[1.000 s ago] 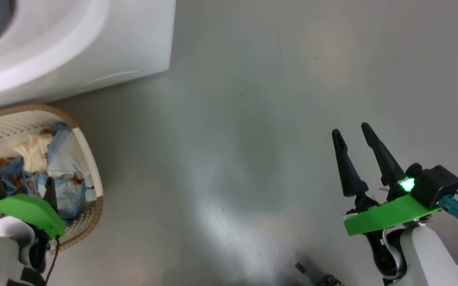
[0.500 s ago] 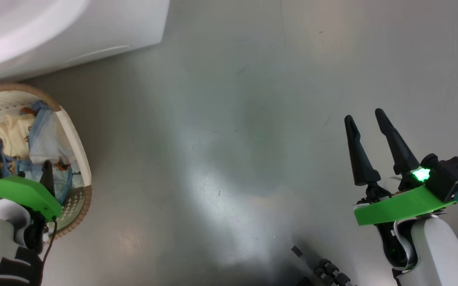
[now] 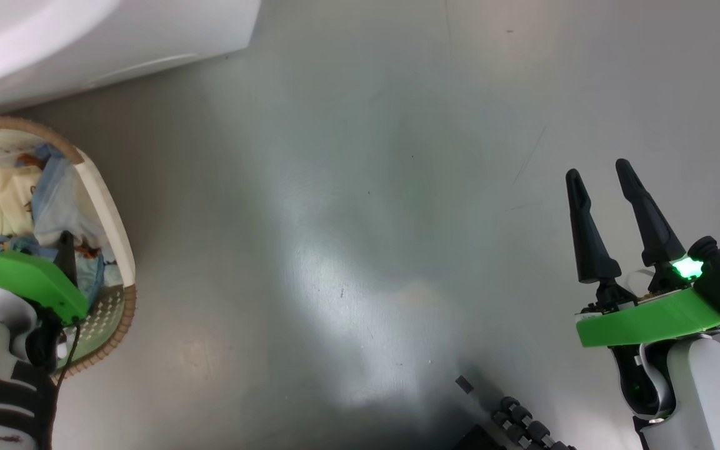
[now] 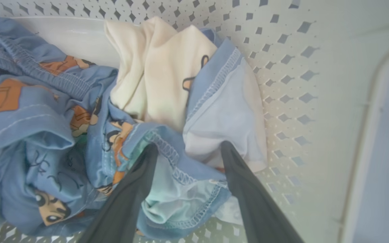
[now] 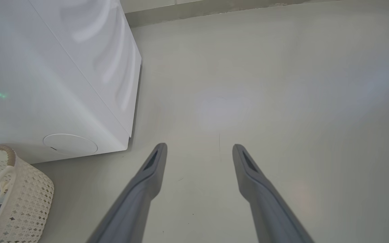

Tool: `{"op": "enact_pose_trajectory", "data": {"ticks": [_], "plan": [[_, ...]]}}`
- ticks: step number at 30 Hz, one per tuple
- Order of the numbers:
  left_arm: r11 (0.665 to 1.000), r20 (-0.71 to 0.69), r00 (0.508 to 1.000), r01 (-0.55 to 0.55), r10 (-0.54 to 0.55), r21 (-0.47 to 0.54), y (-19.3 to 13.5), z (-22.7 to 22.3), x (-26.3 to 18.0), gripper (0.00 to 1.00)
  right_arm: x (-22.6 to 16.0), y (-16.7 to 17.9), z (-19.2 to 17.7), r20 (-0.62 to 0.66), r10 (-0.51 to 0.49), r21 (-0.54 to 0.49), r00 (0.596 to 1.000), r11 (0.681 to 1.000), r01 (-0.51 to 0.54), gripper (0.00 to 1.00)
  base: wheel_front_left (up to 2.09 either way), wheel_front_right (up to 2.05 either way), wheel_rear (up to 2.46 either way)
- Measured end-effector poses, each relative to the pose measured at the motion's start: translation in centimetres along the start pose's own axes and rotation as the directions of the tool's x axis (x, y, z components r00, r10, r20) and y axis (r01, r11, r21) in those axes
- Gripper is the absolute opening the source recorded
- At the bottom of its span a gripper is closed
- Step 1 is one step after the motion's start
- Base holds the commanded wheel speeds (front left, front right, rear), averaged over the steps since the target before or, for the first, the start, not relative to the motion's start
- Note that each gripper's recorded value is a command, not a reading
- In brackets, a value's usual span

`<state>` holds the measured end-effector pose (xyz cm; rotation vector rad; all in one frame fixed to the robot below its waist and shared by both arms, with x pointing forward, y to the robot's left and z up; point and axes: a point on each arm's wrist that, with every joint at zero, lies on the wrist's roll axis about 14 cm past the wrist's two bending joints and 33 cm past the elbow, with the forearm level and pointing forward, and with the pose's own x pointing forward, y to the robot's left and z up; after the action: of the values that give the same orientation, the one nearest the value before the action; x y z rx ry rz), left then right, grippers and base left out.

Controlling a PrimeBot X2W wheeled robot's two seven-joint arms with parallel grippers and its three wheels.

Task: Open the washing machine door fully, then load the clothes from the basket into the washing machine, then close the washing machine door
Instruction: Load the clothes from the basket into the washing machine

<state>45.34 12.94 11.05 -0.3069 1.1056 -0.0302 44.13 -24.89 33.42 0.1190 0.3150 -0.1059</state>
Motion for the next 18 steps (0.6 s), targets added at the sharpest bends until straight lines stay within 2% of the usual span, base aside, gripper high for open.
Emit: {"op": "enact_pose_trajectory", "data": {"ticks": [18], "plan": [[1.000,-0.049,0.999,0.001,-0.001,0.008,-0.4,-0.6,1.7,1.00,-0.5,-2.2,-1.3,-0.046,-0.032,-0.058,0.998,0.998,0.029,1.00,0.00,0.00,0.00]]}}
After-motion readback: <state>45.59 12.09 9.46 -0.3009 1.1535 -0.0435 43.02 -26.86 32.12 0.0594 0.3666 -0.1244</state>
